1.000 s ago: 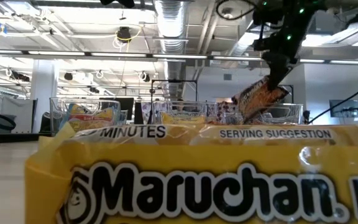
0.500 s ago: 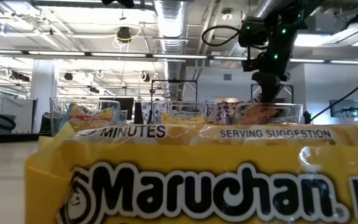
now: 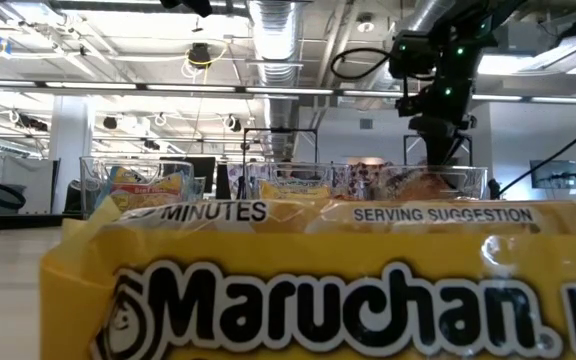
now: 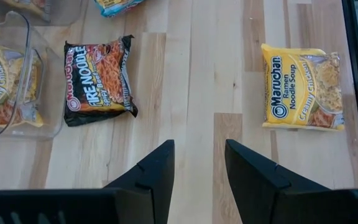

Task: Sort Maruchan noodles
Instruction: Put the black noodle pack into the right transparent bin

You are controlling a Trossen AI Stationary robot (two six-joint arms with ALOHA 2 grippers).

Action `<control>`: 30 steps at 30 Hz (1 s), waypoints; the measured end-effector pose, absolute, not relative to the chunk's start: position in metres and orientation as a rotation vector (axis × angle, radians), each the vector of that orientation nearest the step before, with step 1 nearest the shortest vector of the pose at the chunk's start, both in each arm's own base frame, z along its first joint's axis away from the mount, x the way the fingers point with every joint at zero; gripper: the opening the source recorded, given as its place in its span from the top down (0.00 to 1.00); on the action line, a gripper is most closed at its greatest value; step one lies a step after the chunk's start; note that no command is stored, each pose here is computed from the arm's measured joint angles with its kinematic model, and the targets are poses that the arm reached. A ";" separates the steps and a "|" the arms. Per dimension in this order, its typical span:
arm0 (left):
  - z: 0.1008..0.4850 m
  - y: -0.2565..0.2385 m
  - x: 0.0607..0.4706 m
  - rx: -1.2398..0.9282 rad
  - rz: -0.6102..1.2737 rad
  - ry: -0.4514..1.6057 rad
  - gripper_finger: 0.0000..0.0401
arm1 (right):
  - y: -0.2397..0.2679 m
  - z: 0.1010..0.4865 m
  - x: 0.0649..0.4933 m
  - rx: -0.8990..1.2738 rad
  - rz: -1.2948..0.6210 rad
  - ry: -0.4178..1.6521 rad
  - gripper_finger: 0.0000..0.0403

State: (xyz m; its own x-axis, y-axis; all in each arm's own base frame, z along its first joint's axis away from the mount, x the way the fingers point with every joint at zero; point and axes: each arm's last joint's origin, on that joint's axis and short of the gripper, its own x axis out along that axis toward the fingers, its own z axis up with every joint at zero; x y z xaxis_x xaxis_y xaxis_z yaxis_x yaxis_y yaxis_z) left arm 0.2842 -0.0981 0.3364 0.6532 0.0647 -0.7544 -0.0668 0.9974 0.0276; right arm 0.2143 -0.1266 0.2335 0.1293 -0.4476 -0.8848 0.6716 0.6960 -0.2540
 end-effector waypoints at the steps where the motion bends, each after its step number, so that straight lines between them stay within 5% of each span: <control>1: 0.336 -0.098 0.284 0.001 0.073 0.856 0.68 | -0.125 0.236 0.212 0.226 -0.824 1.182 0.62; 7: 0.336 -0.098 0.284 0.000 0.073 0.856 0.68 | -0.121 0.248 0.205 0.267 -0.816 1.120 0.59; 15: 0.336 -0.098 0.284 -0.004 0.075 0.855 0.68 | -0.116 0.250 0.210 0.506 -0.518 1.045 0.59; 30: 0.336 -0.098 0.284 0.039 0.064 0.854 0.68 | -0.151 0.201 0.214 0.836 -0.573 1.209 0.66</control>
